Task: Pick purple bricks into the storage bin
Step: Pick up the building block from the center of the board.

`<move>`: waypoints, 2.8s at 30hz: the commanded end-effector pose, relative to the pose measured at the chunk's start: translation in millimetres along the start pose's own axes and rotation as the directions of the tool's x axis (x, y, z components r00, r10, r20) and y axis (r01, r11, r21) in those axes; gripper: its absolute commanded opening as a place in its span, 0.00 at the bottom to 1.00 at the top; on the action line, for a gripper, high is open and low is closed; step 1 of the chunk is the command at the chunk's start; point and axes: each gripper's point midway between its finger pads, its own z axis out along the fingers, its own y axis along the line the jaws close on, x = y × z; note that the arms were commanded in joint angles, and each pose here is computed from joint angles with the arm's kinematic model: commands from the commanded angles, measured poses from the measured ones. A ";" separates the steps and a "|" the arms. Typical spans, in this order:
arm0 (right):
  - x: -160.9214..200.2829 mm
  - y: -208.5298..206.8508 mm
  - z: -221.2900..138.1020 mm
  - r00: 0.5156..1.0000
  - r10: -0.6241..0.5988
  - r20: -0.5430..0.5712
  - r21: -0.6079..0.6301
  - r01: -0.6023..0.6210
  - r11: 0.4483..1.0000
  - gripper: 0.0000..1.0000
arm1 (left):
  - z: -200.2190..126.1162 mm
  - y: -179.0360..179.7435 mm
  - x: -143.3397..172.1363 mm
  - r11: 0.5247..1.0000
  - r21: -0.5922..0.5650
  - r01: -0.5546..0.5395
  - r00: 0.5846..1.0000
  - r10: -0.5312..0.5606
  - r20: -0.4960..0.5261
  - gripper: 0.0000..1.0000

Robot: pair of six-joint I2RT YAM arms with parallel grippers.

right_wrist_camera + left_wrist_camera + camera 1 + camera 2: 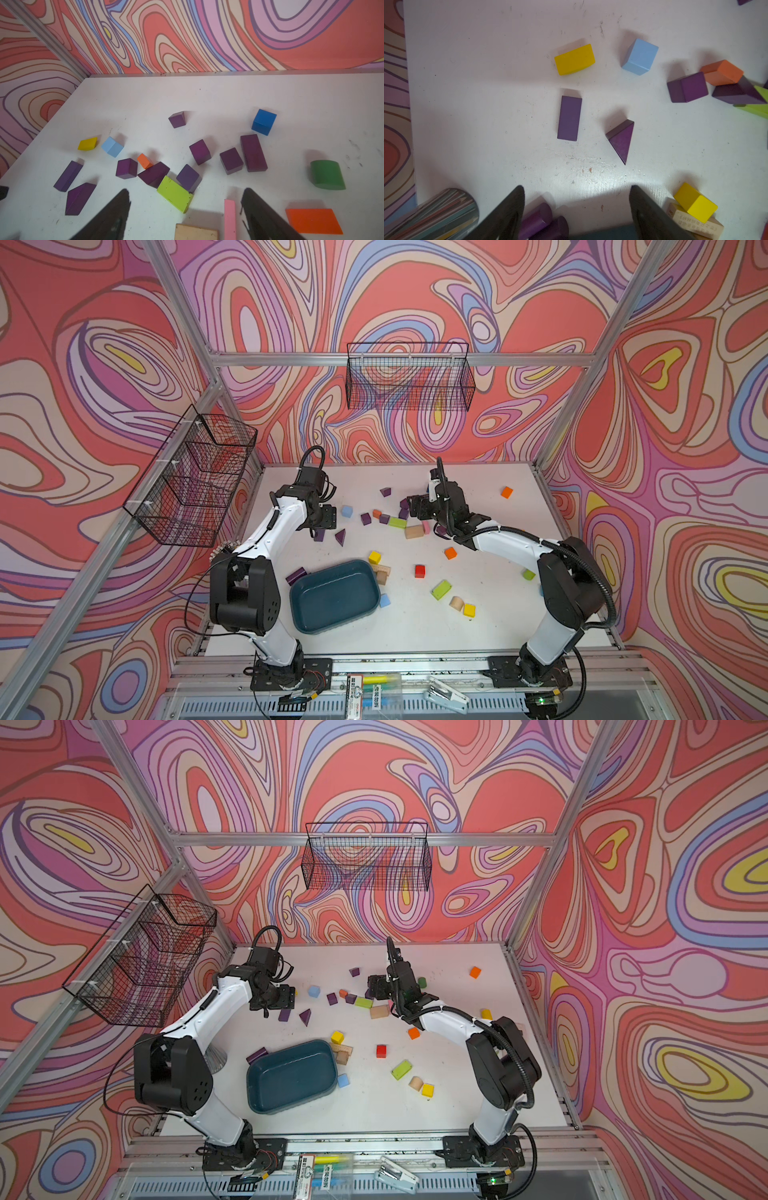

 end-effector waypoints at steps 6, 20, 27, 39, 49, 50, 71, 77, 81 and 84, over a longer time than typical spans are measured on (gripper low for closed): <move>-7.0 35.2 0.3 0.995 -0.094 0.038 -0.183 0.099 0.978 0.87 | 22.1 10.1 13.6 1.000 0.016 0.000 0.992 0.002 -0.122 0.79; 6.8 57.0 14.2 0.991 -0.122 0.060 -0.296 0.134 0.946 0.86 | 56.0 19.1 4.3 0.999 -0.029 -0.030 0.986 0.025 -0.168 0.69; 14.9 69.1 21.4 0.990 -0.130 0.055 -0.353 0.141 0.925 0.86 | 71.2 17.7 -0.8 0.999 -0.013 -0.052 0.979 0.048 -0.198 0.67; 27.7 80.5 35.9 0.983 -0.180 -0.018 -0.369 0.161 0.915 0.85 | 97.8 13.8 6.3 0.999 0.004 -0.052 0.968 0.051 -0.248 0.62; 49.3 82.2 61.5 0.967 -0.211 -0.140 -0.351 0.151 0.924 0.80 | 109.2 18.0 5.9 0.998 -0.017 -0.058 0.964 0.052 -0.261 0.52; 49.8 83.6 61.8 0.967 -0.214 -0.141 -0.355 0.152 0.923 0.80 | 110.4 18.1 5.7 0.998 -0.017 -0.058 0.964 0.051 -0.262 0.52; 55.3 71.1 76.8 0.958 -0.228 -0.173 -0.267 0.177 0.947 0.78 | 92.9 26.1 -16.3 0.997 -0.075 -0.019 0.980 0.003 -0.197 0.17; 54.8 68.0 77.9 0.959 -0.223 -0.174 -0.246 0.177 0.953 0.78 | 66.6 25.4 -28.5 0.998 -0.062 0.016 0.992 -0.024 -0.126 0.15; 55.3 66.4 79.1 0.960 -0.219 -0.175 -0.237 0.175 0.956 0.78 | 51.2 21.8 -28.9 0.999 -0.035 0.032 0.994 -0.035 -0.106 0.15; 54.7 65.8 79.4 0.961 -0.216 -0.174 -0.232 0.173 0.957 0.78 | 39.7 20.1 -24.0 0.999 -0.022 0.039 0.994 -0.041 -0.099 0.15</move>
